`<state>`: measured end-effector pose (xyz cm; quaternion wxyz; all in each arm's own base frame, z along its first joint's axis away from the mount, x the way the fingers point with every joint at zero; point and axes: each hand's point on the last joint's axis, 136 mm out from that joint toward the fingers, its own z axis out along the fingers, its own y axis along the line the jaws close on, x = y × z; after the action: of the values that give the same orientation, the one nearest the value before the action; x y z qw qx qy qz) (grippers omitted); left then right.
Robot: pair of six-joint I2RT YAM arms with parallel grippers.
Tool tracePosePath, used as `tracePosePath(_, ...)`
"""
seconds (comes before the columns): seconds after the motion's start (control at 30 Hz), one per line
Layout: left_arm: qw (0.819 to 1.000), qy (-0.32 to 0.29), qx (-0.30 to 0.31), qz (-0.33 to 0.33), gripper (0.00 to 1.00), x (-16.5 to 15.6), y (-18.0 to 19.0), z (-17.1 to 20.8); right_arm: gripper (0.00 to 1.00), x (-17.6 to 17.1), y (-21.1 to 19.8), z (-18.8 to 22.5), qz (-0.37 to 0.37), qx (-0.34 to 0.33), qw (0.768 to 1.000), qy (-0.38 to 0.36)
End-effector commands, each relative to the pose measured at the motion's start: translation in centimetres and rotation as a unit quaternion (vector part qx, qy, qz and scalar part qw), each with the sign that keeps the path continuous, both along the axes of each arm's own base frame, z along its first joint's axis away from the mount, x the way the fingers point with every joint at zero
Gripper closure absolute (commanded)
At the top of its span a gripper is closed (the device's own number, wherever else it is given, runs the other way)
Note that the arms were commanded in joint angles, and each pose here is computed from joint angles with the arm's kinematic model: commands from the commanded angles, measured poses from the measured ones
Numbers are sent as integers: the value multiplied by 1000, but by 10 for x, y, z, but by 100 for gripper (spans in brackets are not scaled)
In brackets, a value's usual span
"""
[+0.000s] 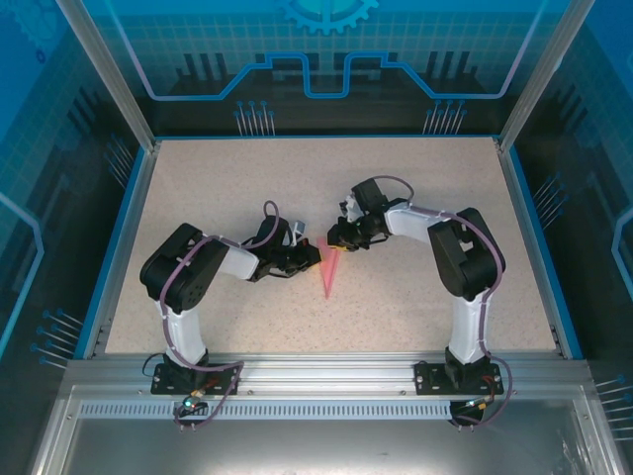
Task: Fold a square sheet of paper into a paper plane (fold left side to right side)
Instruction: Fold the wing for the fifth time at the center of the table.
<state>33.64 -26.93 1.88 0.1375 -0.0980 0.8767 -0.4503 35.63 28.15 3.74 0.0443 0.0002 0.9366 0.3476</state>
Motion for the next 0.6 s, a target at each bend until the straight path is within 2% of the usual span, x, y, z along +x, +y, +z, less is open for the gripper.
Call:
tracePosePath(0.0, 1000, 16, 24, -4, 100, -1, 3, -18, 80, -6, 5, -3, 21, -15, 1000, 7)
tracePosePath(0.57, 999, 31, 21, -17, 100, -1, -2, -24, 80, -17, -10, -25, 28, -70, 997, 31)
